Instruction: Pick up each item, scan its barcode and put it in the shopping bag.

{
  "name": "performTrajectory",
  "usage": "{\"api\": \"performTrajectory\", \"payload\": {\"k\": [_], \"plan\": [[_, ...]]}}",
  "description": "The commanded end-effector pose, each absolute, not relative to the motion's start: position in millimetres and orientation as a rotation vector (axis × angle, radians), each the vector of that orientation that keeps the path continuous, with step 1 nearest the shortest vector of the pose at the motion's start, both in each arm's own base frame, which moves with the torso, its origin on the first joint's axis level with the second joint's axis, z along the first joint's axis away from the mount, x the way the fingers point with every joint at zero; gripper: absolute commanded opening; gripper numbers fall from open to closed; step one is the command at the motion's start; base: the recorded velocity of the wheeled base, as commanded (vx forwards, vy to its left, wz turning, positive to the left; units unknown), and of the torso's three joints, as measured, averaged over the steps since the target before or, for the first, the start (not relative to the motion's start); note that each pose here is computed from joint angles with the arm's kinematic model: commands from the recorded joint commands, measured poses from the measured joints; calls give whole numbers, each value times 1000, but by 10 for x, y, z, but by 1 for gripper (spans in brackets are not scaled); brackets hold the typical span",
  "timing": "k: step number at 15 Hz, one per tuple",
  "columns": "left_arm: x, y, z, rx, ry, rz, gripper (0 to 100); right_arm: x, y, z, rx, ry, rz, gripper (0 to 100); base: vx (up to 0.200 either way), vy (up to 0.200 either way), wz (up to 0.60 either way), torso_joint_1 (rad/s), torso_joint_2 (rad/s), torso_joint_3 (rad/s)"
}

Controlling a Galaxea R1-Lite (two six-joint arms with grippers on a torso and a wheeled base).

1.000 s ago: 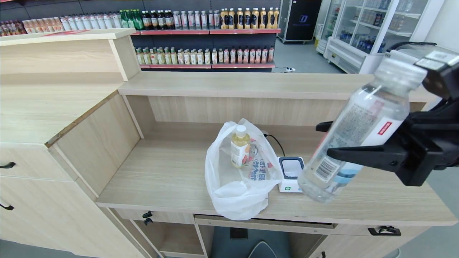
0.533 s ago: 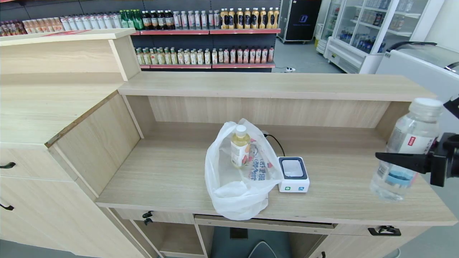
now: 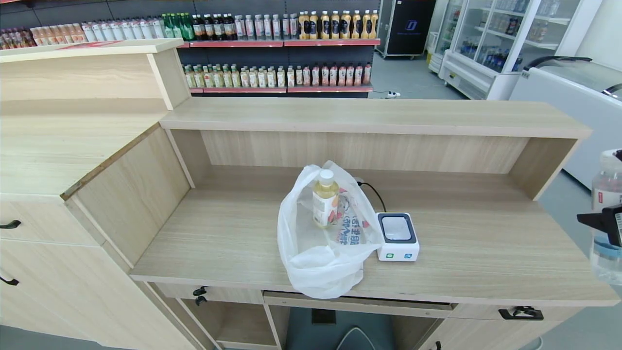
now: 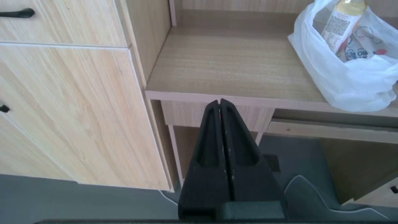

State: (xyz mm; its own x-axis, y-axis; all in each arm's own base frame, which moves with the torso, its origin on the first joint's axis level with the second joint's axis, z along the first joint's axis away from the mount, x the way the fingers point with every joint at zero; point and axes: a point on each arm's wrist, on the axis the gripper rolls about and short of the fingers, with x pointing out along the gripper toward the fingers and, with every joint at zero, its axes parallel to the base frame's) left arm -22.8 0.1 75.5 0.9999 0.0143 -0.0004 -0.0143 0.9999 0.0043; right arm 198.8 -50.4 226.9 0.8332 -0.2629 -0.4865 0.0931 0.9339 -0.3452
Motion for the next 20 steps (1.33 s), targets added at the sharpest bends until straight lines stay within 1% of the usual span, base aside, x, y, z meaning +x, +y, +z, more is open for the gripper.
{"api": "performTrajectory", "payload": {"k": [1, 4, 6, 9, 12, 13, 14, 15, 16, 17, 18, 20], "plan": [[-228, 1, 755, 5, 0, 15, 0, 2049, -522, 2284, -335, 570, -212, 0, 0, 0, 0, 0, 0, 0], [-228, 1, 755, 3, 0, 15, 0, 2093, -527, 2344, -348, 541, -217, 0, 0, 0, 0, 0, 0, 0], [-228, 1, 755, 5, 0, 15, 0, 2111, -532, 2415, -415, 521, -195, 0, 0, 0, 0, 0, 0, 0], [-228, 1, 755, 3, 0, 15, 0, 2179, -527, 2390, -539, 509, -147, 0, 0, 0, 600, 4, 1, 5], [-228, 1, 755, 5, 0, 15, 0, 2320, -521, 2339, -694, 438, -34, 0, 0, 0, 600, 4, 4, 1], [-228, 1, 755, 5, 0, 15, 0, 2379, -525, 2332, -742, 401, 7, 0, 0, 0, 600, 7, 7, 2], [-228, 2, 755, 3, 0, 14, 0, 2410, -516, 2318, -764, 356, 89, 0, 0, 0, 600, 12, 2, 2], [-228, 1, 755, 5, 0, 15, 0, 2435, -529, 2296, -802, 323, 172, 0, 0, 0, 0, 0, 0, 0], [-228, 1, 755, 5, 0, 15, 0, 2476, -606, 2261, -896, 287, 249, 0, 0, 0, 0, 0, 0, 0], [-228, 1, 755, 5, 0, 15, 0, 2476, -606, 2261, -896, 287, 249, 0, 0, 0, 0, 0, 0, 0], [-228, 1, 755, 3, 0, 15, 0, 2579, -706, 2160, -969, 193, 424, 0, 0, 0, 0, 0, 0, 0], [-228, 1, 755, 5, 0, 15, 0, 2612, -768, 2084, -1049, 102, 543, 0, 0, 0, 0, 0, 0, 0]]}}
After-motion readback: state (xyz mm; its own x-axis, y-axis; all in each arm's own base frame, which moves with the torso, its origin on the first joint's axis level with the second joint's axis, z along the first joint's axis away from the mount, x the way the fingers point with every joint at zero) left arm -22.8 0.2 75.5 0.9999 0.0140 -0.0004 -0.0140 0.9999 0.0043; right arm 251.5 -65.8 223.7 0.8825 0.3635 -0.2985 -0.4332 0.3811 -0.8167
